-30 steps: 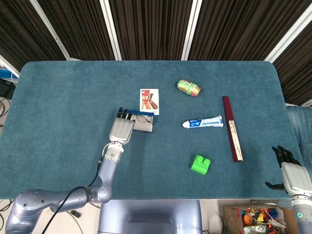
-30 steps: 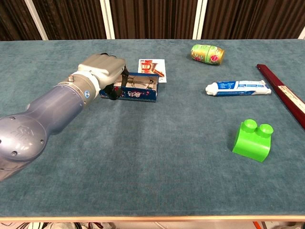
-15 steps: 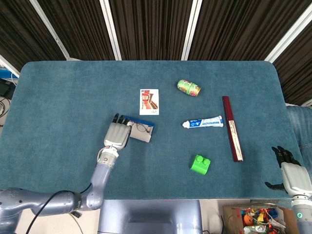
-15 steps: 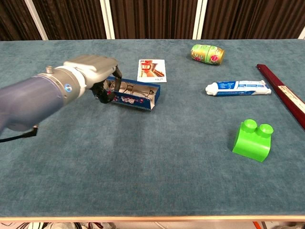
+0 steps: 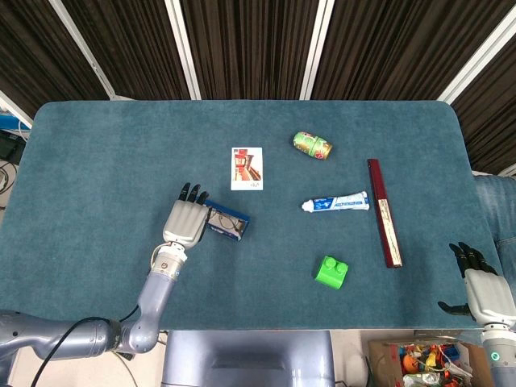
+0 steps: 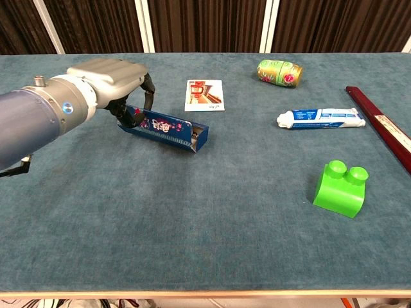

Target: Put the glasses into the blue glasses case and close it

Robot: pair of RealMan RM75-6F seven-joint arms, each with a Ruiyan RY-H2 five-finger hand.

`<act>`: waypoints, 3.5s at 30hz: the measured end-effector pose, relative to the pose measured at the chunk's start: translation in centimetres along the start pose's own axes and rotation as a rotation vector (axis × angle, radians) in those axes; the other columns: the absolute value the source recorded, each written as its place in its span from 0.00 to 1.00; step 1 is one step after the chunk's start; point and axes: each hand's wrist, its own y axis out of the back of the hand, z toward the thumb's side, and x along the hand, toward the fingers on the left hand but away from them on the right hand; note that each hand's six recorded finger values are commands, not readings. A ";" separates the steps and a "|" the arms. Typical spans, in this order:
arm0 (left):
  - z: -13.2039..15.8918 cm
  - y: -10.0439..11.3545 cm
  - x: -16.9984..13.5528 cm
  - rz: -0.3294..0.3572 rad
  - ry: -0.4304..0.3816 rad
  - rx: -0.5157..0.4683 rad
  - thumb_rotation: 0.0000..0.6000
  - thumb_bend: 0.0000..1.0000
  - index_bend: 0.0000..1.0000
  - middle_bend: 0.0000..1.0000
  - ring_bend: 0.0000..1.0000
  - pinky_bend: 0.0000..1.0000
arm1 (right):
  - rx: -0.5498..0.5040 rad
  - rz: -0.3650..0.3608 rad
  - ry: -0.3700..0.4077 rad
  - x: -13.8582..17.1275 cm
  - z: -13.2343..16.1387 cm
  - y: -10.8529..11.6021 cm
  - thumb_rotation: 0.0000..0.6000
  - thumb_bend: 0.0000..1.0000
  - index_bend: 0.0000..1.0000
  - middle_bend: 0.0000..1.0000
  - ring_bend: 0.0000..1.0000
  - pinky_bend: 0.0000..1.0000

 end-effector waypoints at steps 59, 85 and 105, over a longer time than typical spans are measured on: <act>2.9 -1.0 5.7 0.007 0.039 0.052 1.00 0.45 0.48 0.17 0.03 0.02 | 0.014 0.024 -0.019 -0.1 -0.2 -0.2 1.00 0.10 0.00 0.00 0.03 0.23; 2.5 -0.7 5.6 0.012 0.045 0.054 1.00 0.36 0.00 0.05 0.00 0.01 | 0.015 0.030 -0.023 -0.1 -0.2 -0.2 1.00 0.10 0.00 0.00 0.03 0.23; -8.2 3.3 -5.6 0.109 0.102 0.028 1.00 0.35 0.00 0.01 0.00 0.00 | -0.002 -0.070 0.050 0.0 0.9 0.9 1.00 0.10 0.00 0.00 0.03 0.23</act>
